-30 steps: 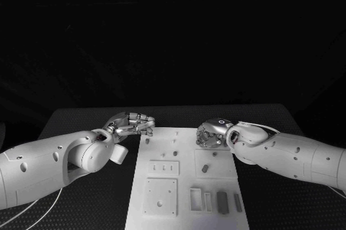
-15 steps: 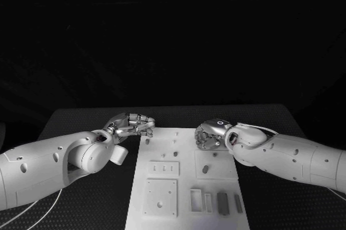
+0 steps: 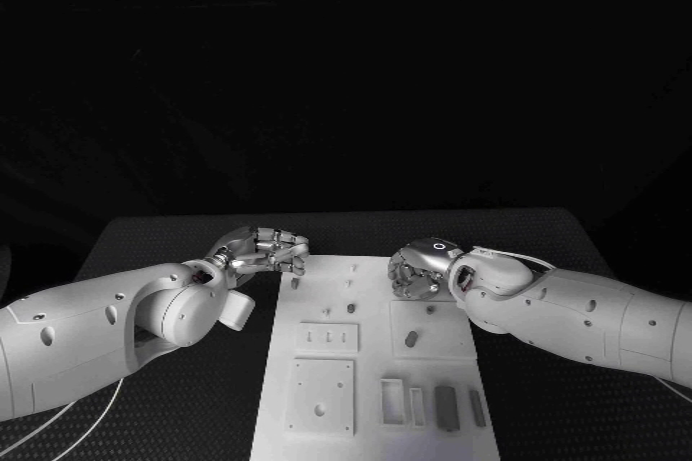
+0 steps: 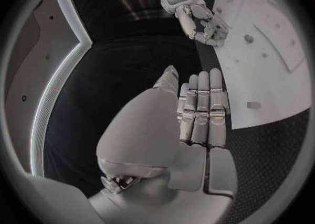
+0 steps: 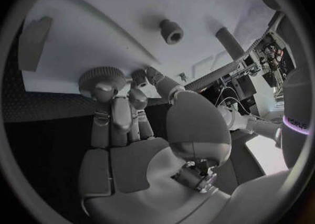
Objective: Assemble the parts on the task board
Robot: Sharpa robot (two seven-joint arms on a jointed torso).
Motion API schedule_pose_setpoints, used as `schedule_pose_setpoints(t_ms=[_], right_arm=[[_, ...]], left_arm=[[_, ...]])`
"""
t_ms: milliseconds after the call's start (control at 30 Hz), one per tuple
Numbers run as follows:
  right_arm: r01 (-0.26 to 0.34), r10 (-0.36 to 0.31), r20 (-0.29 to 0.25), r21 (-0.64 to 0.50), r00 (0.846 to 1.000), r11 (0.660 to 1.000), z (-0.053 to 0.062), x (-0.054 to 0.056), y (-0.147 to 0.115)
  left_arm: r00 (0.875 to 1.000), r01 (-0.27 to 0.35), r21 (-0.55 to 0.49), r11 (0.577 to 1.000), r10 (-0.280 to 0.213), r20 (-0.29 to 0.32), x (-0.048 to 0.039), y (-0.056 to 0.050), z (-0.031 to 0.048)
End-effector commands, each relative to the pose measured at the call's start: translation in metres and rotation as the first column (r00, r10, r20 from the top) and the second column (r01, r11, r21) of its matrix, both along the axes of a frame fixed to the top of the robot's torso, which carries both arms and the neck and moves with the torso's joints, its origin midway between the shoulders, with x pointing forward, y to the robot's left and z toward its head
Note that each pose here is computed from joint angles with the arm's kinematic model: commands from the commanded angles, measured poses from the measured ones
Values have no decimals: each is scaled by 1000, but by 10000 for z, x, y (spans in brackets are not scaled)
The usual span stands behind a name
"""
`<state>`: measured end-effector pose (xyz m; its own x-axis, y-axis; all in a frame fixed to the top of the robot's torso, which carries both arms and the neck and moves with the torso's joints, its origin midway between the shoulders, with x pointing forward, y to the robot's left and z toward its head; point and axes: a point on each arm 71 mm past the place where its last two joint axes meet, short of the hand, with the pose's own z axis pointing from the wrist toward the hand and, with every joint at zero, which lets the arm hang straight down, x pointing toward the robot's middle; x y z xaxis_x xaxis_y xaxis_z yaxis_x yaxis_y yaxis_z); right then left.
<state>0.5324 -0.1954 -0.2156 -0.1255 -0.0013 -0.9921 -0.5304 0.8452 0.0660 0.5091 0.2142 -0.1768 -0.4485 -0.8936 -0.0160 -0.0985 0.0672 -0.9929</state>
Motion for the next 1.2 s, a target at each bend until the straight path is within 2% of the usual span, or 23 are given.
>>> schedule_pose_setpoints(t_ms=[33, 1200], right_arm=[[4, -9, -64, -71, 998, 997, -170, -43, -42], [6, -10, -46, -78, 999, 997, -166, -90, -84]], left_arm=[[1000, 17, -5, 1000, -17, 4, -5, -11, 10], [1000, 8, -2, 1000, -8, 2, -6, 37, 9]])
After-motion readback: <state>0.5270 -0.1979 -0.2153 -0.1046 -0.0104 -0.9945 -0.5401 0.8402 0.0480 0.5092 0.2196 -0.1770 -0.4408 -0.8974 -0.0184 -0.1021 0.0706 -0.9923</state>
